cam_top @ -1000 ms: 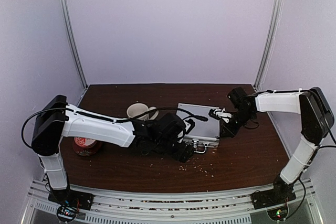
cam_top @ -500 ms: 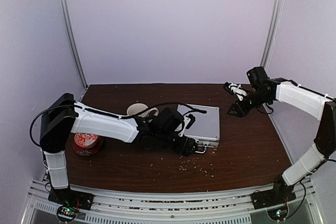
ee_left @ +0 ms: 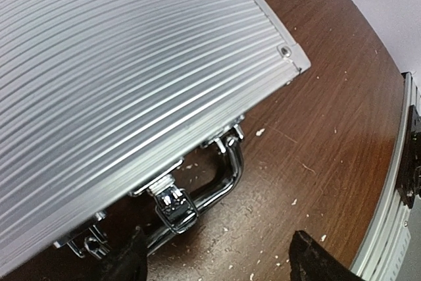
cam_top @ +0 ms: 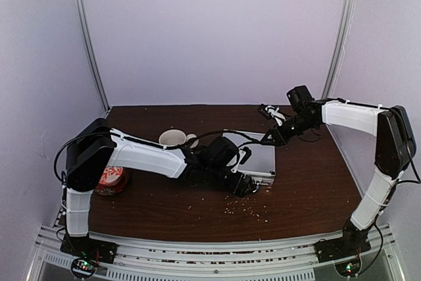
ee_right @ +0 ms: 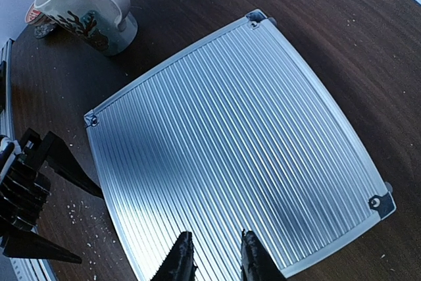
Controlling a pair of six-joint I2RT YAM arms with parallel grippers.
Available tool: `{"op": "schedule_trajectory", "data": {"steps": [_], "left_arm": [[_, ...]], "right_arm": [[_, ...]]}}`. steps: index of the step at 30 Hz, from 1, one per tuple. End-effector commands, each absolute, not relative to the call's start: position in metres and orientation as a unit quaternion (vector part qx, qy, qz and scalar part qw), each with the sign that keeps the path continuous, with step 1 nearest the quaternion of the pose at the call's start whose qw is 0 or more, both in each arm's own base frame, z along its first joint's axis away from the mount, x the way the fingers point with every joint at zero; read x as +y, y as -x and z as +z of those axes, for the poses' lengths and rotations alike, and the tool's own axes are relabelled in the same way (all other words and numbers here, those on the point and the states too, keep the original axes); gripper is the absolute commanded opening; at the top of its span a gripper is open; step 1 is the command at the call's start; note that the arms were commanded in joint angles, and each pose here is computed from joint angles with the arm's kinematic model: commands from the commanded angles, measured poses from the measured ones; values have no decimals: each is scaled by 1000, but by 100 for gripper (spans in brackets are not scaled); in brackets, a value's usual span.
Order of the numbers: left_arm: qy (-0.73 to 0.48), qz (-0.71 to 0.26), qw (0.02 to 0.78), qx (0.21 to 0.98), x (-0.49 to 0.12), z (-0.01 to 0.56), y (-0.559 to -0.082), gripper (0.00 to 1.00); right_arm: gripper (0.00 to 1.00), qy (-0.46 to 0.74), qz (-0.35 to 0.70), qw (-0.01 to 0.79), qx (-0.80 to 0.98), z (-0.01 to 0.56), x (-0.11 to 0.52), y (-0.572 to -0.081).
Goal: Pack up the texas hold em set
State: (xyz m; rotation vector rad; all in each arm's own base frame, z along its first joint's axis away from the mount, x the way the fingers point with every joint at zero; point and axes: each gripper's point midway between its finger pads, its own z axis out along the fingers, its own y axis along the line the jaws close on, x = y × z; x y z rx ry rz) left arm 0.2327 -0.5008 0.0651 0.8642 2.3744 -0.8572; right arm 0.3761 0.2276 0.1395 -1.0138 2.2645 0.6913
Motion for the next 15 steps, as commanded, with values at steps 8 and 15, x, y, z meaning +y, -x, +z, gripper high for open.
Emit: {"op": "schedule_trajectory", "data": {"steps": [8, 15], "left_arm": [[-304, -324, 217, 869, -505, 53, -242, 75], [-313, -338, 202, 864, -516, 45, -240, 75]], "right_arm": [[25, 403, 247, 229, 851, 94, 235, -366], [25, 407, 244, 213, 854, 84, 233, -363]]}}
